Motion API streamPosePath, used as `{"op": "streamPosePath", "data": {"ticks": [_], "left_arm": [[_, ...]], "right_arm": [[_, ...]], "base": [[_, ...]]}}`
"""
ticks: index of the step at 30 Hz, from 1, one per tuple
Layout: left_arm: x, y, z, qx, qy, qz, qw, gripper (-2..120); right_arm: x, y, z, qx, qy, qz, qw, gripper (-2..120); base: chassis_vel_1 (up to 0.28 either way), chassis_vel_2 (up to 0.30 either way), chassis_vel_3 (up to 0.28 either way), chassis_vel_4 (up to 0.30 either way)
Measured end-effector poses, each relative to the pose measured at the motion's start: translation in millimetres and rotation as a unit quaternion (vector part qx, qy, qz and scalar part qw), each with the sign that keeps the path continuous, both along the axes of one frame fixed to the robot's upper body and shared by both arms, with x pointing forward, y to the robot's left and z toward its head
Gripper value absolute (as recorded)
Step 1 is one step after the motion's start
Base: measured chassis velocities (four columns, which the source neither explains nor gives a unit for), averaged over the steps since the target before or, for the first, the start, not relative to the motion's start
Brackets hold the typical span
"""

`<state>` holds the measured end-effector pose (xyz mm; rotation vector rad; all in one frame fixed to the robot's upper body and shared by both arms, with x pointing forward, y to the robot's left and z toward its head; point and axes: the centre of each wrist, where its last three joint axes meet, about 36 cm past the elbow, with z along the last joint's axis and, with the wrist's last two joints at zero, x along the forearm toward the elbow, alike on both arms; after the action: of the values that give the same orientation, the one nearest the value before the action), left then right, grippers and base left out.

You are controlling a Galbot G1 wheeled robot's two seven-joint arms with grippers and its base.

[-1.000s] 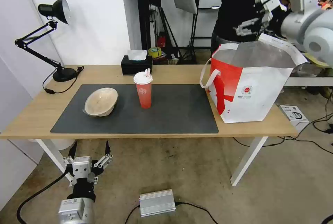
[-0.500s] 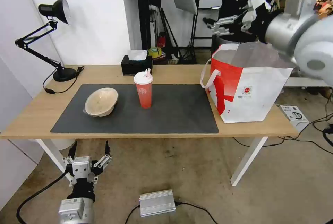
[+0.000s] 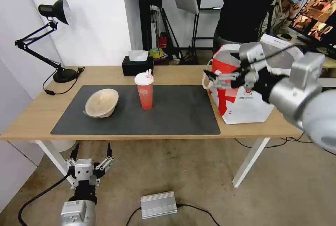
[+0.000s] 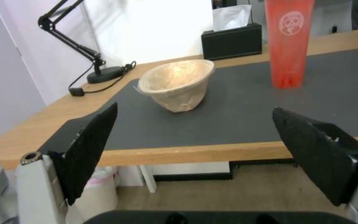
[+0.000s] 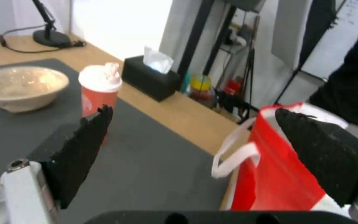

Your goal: Pick up the trash from the table and place it into the takeout bag.

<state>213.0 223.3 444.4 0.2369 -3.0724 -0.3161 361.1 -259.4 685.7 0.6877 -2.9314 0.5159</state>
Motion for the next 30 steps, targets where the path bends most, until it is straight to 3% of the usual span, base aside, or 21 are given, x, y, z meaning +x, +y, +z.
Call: {"op": "streamPosePath", "data": {"ticks": [4, 11, 17, 30], "left_arm": [[0, -1, -3, 0.001, -0.002, 0.001, 1.0000, 100], [-2, 0, -6, 0.005, -0.004, 0.006, 1.0000, 100], [-4, 0, -7, 0.006, -0.004, 0.010, 0.9999, 100], [-4, 0, -12, 0.009, 0.001, 0.010, 0.9999, 100]], "right_arm": [[-5, 3, -21, -0.004, 0.003, -0.020, 1.000, 100], [3, -10, -69, -0.013, -0.057, -0.044, 0.997, 100], [1, -12, -101, -0.010, -0.079, -0.048, 0.996, 100], [-42, -18, -159, 0.040, -0.105, -0.152, 0.982, 100]], "base": [[0.000, 0.000, 0.000, 0.000], [0.000, 0.000, 0.000, 0.000], [0.000, 0.000, 0.000, 0.000], [0.000, 0.000, 0.000, 0.000]]}}
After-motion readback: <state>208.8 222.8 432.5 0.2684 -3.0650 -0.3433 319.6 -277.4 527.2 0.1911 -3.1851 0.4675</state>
